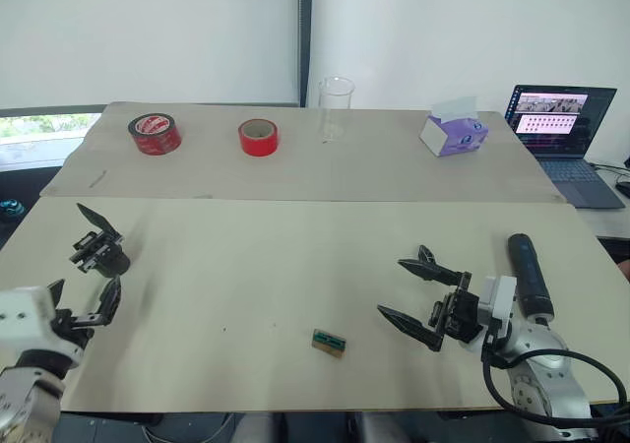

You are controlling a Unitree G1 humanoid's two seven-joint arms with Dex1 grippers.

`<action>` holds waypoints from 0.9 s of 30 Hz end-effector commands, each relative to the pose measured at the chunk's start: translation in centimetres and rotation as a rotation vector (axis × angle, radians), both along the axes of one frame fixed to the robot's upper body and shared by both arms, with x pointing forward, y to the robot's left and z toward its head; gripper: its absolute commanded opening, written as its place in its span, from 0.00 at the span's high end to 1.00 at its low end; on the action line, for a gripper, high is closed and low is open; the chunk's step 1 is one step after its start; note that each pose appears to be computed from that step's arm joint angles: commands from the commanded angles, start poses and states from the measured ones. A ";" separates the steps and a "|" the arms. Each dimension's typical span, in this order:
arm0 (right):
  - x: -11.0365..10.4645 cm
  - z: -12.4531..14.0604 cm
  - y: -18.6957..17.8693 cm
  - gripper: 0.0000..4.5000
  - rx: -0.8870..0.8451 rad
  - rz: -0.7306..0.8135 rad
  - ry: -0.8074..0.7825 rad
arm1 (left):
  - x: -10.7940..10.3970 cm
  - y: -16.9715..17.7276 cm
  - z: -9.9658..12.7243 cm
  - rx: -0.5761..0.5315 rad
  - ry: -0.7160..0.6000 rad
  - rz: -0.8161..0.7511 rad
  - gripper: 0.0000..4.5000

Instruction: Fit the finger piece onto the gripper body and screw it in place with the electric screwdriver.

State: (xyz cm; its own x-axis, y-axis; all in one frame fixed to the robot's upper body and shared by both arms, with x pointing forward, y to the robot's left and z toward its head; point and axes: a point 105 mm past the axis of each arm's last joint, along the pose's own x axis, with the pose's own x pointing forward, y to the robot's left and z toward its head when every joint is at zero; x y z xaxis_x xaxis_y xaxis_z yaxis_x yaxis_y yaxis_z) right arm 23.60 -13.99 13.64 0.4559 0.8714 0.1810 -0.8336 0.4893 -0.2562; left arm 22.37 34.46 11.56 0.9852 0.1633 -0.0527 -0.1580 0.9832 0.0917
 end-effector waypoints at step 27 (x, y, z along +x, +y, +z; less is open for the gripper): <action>0.6 2.2 0.6 0.00 -0.014 -0.031 -0.060 | 7.6 2.9 -4.4 0.007 0.007 0.070 0.00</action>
State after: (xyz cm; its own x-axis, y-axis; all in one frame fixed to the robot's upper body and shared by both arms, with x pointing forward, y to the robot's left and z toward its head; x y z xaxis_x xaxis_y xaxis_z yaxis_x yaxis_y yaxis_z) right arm 24.44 -13.52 14.97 0.4852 0.8542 0.1868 -0.8066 0.5197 -0.2815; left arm 29.77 37.39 7.68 0.9704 0.2382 -0.0410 -0.2344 0.9688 0.0802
